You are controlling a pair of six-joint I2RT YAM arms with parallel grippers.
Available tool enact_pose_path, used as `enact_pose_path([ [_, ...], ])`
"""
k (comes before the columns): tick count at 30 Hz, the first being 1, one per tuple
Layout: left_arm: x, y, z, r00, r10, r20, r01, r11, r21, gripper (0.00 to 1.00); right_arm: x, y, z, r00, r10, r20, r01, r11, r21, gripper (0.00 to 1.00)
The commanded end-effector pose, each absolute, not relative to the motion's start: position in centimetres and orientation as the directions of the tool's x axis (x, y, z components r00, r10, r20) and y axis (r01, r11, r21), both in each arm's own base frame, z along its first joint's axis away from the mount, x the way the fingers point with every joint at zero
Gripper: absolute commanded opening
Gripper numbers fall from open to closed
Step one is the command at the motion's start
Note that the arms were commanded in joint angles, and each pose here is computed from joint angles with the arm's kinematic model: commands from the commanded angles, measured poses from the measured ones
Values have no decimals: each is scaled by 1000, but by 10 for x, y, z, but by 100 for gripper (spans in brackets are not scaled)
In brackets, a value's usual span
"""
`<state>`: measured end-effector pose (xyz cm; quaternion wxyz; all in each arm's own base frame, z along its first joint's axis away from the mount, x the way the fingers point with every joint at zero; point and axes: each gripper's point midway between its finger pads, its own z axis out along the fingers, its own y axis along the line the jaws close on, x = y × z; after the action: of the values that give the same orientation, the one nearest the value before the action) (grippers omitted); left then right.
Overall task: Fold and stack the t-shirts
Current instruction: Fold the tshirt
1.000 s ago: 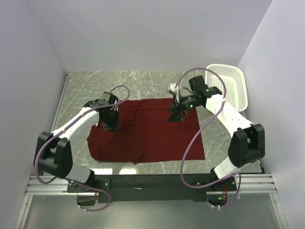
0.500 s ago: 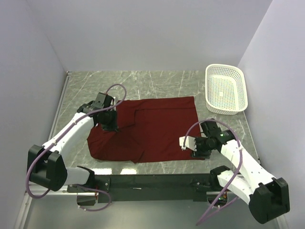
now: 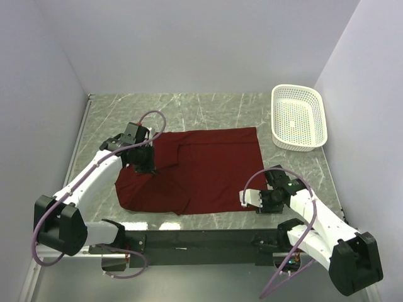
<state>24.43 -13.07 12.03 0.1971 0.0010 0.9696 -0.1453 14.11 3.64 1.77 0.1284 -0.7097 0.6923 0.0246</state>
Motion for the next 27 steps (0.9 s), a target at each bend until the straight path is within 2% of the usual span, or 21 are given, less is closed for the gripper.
enact_pose_path([
  [1,244,-133,129,-910,-50,-413,82,952,-295,1,146,35,14,61,-978,-199,-985,-27,-169,47],
  [10,244,-133,130,-908,-53,-415,82,950,-301,1,145,39,4,68,-977,-202,-990,-41,-133,44],
  [17,244,-132,133,-905,-50,-422,85,952,-295,1,144,44,8,55,-973,-225,-992,-28,-119,27],
  [27,252,-128,162,-864,-70,-499,88,954,-287,1,151,60,44,56,-951,-304,-989,-11,-148,20],
])
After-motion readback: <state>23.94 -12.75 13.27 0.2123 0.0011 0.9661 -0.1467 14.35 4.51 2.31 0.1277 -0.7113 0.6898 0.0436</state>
